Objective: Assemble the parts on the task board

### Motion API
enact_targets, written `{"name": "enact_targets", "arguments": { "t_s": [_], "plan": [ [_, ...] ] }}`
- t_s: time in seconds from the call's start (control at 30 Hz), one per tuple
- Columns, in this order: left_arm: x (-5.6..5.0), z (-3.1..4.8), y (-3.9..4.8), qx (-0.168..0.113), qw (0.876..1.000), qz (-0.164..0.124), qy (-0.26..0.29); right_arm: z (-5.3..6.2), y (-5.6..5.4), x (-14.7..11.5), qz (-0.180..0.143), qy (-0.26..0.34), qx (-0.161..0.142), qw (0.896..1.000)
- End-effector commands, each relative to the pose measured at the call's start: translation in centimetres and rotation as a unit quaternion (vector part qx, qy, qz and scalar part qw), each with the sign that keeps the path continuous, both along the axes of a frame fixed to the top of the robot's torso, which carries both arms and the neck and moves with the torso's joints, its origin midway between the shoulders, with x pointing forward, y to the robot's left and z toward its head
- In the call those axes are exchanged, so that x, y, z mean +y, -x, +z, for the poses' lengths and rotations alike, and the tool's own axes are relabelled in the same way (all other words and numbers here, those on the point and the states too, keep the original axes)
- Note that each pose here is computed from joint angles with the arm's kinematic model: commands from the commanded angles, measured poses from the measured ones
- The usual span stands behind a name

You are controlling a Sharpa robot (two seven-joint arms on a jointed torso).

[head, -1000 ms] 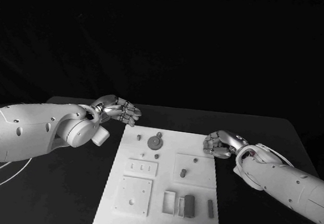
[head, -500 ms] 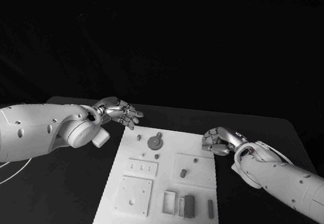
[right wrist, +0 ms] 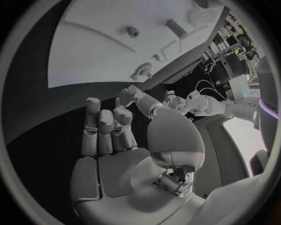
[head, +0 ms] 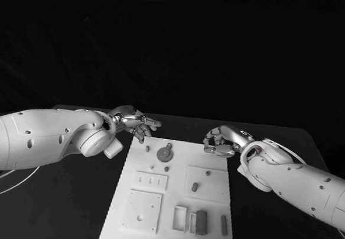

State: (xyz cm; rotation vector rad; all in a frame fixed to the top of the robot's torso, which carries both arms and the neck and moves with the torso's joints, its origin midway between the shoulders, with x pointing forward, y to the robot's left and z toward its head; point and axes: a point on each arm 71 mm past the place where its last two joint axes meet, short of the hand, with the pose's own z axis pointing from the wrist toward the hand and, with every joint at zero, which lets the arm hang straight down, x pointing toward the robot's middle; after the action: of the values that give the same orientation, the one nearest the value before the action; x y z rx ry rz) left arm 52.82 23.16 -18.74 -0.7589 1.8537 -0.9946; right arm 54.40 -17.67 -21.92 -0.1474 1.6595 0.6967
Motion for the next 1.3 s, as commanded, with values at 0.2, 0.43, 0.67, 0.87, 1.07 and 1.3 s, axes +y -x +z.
{"name": "enact_targets", "arguments": {
  "t_s": [0.2,0.43,0.67,0.87,1.07,1.3],
  "plan": [
    [-1.9,0.1,0.64,0.013,0.998,-0.011,-0.063,0.2,1.4,3.5,0.018,0.017,0.022,0.999],
    [-3.4,-0.13,1.21,0.019,0.995,-0.032,-0.091,0.3,2.3,5.8,0.033,0.017,0.03,0.999],
    [-4.8,-0.83,2.15,0.052,0.986,-0.083,-0.135,0.4,3.1,7.6,0.049,0.022,0.038,0.998],
    [-5.4,-1.01,2.4,0.064,0.984,-0.093,-0.141,0.4,3.4,8.5,0.056,0.024,0.038,0.997],
    [-5.6,-1.11,2.44,0.069,0.982,-0.098,-0.149,0.5,3.5,8.9,0.059,0.023,0.038,0.997],
    [-6.2,-1.23,2.52,0.073,0.978,-0.106,-0.162,0.6,3.8,9.5,0.066,0.021,0.037,0.997]
  ]
}}
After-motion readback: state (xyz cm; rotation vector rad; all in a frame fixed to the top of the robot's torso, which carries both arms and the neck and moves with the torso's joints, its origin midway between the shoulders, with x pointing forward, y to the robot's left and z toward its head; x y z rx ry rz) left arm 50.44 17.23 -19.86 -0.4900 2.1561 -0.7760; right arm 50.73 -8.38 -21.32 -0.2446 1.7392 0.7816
